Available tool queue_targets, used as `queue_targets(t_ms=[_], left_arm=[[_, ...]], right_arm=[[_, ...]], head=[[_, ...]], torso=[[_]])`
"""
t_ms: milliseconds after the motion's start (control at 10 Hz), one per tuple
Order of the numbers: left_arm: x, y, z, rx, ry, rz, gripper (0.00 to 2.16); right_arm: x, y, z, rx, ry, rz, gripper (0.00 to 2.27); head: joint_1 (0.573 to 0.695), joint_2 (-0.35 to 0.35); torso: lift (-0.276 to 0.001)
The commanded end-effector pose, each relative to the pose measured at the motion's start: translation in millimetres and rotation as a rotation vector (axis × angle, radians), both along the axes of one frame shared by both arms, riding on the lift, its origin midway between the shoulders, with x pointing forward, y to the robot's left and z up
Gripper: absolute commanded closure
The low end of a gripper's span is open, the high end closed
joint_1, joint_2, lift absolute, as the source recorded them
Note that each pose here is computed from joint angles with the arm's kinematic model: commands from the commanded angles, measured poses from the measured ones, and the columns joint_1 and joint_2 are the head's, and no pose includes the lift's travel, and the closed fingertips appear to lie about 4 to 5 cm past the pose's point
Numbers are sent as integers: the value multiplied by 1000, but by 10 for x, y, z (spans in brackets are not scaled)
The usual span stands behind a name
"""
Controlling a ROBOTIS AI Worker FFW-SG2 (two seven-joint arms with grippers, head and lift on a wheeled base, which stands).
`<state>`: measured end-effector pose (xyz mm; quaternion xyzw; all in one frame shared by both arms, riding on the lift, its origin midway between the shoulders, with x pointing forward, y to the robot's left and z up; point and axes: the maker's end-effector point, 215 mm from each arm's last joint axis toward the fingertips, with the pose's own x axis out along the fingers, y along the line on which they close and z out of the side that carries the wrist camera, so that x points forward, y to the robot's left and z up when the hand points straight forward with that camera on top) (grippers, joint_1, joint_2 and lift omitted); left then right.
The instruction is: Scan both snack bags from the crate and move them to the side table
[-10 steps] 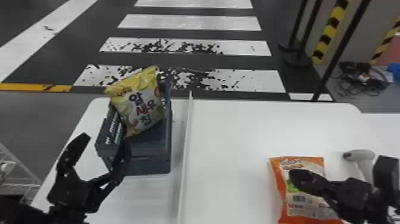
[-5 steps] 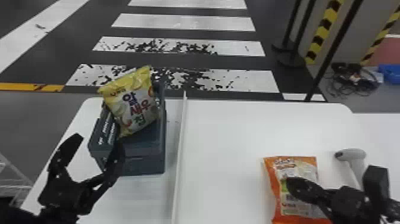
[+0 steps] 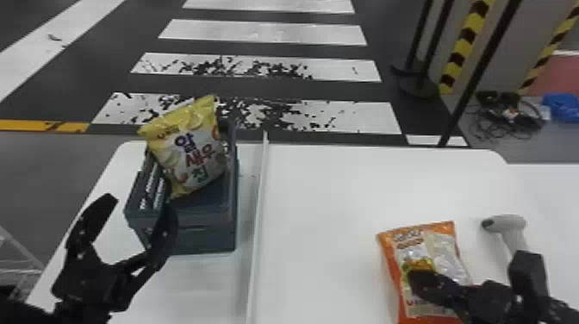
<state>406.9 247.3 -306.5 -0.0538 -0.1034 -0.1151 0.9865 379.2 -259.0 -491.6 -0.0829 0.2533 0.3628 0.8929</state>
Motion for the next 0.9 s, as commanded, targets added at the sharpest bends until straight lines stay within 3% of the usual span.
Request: queue_targets(t_ms=[0, 800], left_arm=[[4, 2, -3, -2, 0, 1, 100], [9, 11, -4, -1, 0, 3, 100]], right_arm=[[-27, 19, -85, 2, 5, 6, 2256], [-70, 120, -303, 35, -5, 19, 2256]], head=[[695, -17], [695, 0]], torso=[[-99], [-99]])
